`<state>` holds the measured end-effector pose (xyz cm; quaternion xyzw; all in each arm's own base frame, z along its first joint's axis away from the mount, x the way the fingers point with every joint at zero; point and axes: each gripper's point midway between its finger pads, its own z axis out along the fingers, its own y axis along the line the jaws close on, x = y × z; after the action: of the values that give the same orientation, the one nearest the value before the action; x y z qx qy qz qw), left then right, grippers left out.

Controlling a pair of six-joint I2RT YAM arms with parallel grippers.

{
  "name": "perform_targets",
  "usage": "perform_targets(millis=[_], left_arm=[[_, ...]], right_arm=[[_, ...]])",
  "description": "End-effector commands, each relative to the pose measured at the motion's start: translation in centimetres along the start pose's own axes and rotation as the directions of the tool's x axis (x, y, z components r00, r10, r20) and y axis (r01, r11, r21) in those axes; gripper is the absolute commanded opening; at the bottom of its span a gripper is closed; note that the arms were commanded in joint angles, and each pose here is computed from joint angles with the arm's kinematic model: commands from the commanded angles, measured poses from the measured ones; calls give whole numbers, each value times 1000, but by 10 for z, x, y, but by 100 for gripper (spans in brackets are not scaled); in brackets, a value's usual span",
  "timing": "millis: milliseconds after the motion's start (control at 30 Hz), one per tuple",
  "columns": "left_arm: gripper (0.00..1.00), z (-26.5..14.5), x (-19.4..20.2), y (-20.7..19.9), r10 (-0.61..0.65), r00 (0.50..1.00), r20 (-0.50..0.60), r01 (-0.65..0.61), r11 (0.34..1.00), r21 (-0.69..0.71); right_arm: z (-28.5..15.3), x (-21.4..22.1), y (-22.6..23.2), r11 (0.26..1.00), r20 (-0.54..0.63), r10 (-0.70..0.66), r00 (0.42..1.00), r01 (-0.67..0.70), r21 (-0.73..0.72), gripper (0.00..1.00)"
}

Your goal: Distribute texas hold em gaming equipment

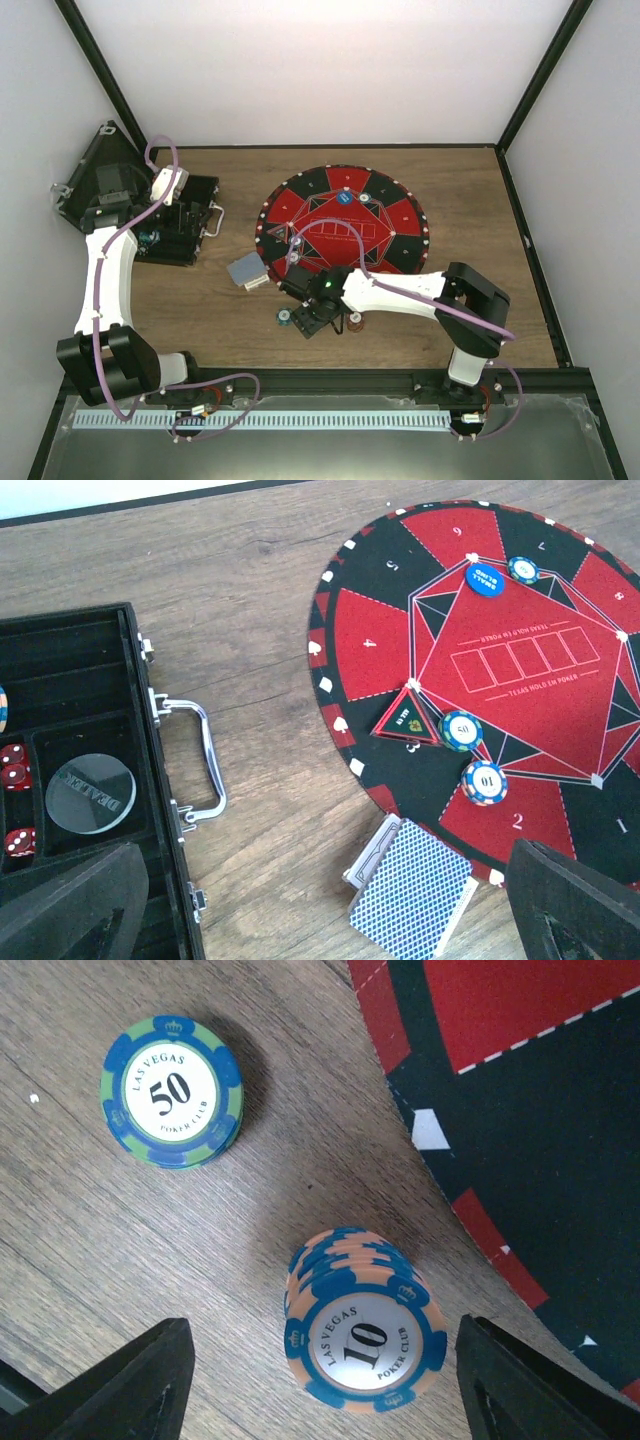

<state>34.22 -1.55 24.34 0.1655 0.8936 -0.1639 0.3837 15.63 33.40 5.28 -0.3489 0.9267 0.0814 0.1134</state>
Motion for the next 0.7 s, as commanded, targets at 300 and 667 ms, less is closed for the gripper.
perform_targets(millis=[300, 667], left_arm=[[100, -1, -1, -1, 2, 1000, 18, -2, 1000, 9], [100, -2, -1, -1, 7, 1000, 19, -7, 1000, 3]], right_arm=[[15, 6, -2, 1000, -14, -8, 1000, 8, 29, 61], [9, -2, -3, 999, 10, -8, 1000, 8, 38, 49]])
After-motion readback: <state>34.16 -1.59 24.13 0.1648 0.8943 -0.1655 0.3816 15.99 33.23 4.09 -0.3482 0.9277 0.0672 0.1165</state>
